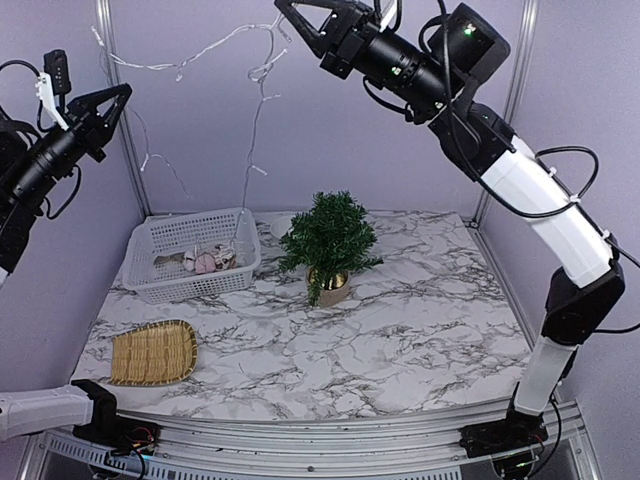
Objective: Decorate the small christmas tree
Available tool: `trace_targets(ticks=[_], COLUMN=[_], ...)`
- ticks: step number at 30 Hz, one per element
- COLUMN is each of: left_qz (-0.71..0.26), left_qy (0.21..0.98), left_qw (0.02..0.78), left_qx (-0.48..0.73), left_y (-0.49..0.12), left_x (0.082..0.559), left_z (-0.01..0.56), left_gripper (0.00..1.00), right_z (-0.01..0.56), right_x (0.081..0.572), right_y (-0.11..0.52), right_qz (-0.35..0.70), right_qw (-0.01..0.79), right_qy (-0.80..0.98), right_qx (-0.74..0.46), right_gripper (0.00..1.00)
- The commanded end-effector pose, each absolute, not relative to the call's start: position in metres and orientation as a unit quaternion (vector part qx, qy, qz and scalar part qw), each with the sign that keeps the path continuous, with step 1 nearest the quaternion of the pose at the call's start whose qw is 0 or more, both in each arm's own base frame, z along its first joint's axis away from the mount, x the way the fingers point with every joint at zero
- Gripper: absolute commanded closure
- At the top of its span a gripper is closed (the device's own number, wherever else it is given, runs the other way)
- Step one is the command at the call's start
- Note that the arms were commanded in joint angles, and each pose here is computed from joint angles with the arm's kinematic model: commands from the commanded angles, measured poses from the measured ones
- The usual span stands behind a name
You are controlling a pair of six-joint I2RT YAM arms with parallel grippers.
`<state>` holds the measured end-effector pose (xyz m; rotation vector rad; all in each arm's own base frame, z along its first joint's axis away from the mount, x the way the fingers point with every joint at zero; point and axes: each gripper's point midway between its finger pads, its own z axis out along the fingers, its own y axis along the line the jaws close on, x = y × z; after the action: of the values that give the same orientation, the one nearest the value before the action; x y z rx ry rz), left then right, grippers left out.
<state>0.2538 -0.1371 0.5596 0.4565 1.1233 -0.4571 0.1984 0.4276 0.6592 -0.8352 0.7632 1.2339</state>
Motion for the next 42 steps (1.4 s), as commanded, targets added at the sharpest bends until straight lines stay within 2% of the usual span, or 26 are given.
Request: trace_targets(ticks=[1,10,17,27,32,39,42], left_qz=[-0.246,-0.286,-0.335,-0.428,-0.464,-0.455,-0.456], left_qy=[0.491,0.459,0.462,0.483,0.523,0.649,0.685], left_qw=[0.8,0.803,0.764,0.679,0.637,0.575,0.539], left_qx=[0.24,0.25,0.3,0.351,0.324,0.204,0.18], left_y=[-0.144,-0.15,-0.17,-0.192,-0.196,-0.184,-0.184], left_x=[0.228,0.211,0.202,0.176,0.18,0.214,0.218], left_z=[0.58,0.599,0.58,0.534,0.502,0.429,0.403], left_gripper=[1.0,1.0,1.0,1.0,1.0,1.0,1.0], right_z=[0.71,0.711,0.59,0.425,0.359,0.295,0.275], right_x=[0.153,0.112,0.141,0.156,0.176,0.211,0.217], right_y=[0.376,0.333,0.371,0.397,0.416,0.431,0.44], right_qz=[0.549,0.572,0.568,0.576,0.557,0.51,0.5], right_qw=[0.702,0.685,0.603,0.486,0.457,0.452,0.439], right_qy=[0.277,0.266,0.407,0.54,0.593,0.661,0.68], right_qx=[-0.359,-0.366,-0.385,-0.375,-0.359,-0.314,-0.308], right_gripper=[1.0,1.0,1.0,1.0,1.0,0.99,0.95])
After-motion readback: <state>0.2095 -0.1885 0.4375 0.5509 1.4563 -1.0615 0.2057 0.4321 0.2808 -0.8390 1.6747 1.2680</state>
